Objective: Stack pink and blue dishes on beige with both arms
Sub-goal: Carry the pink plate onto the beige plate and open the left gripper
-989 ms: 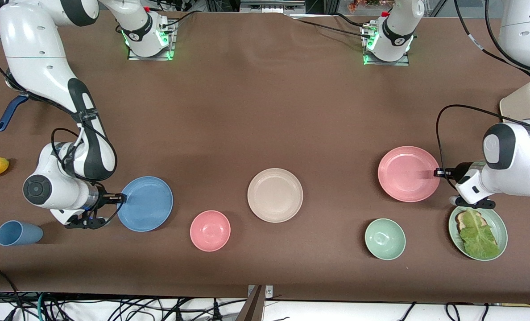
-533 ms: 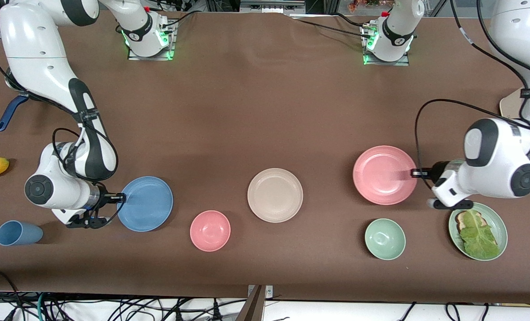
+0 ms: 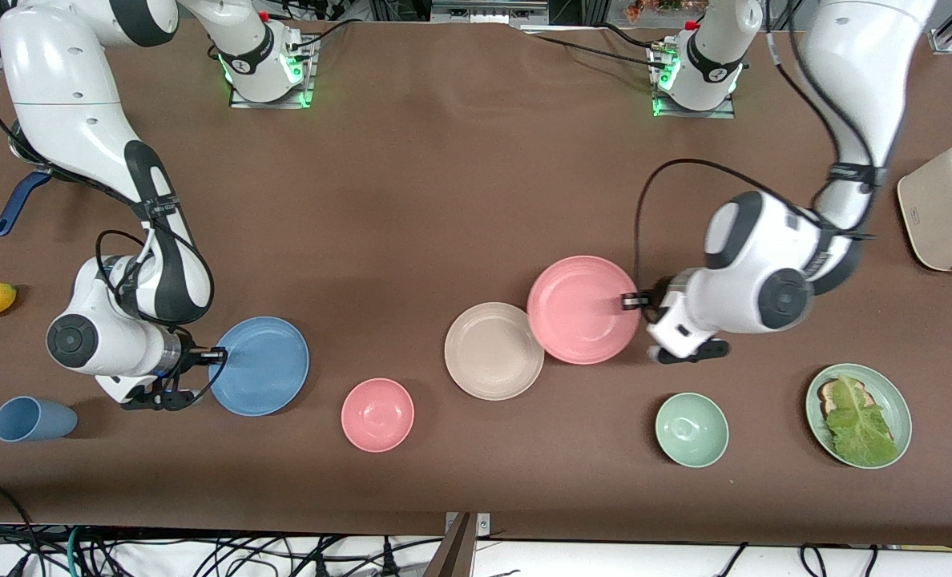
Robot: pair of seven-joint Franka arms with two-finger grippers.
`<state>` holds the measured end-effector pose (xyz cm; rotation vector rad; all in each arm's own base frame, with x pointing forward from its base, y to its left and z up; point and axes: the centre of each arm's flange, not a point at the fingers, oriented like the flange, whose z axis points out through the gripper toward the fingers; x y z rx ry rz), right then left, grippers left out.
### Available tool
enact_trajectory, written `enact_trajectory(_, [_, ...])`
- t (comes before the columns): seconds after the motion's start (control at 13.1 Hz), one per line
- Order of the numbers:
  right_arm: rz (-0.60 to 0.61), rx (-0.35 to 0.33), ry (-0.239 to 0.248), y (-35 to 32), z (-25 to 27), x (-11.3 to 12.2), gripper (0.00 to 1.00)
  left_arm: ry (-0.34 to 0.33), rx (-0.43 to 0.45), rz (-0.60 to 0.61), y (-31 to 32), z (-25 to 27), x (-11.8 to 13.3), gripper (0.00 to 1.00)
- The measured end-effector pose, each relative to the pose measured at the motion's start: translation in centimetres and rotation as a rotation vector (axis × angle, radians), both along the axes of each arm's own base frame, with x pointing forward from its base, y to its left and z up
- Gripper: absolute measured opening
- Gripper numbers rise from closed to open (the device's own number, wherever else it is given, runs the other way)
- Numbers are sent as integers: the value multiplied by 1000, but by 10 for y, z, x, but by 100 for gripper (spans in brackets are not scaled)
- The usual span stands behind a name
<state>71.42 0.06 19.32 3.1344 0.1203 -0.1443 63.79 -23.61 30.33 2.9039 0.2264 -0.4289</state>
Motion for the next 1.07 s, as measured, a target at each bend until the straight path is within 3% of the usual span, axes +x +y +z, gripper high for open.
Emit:
enact_trajectory(0.15, [-3,3,-1,0,1,0,11,-26,-7,28,-41,-21,-7,6])
enact_trajectory(0.3, [-4,6,0,1,4,0,7,-60,-23,60,-69,-40,-10,6])
enact_trajectory(0.53, [-4,6,0,1,5,0,7,-100,-48,116,-78,-55,-1,6])
enact_trajectory(0.99, [0,7,-6,2,7,2,7,-97,-63,176,-77,-76,22,6])
enact_trajectory(1.07, [1,7,-7,2,8,3,7,-98,-65,180,-76,-77,24,11])
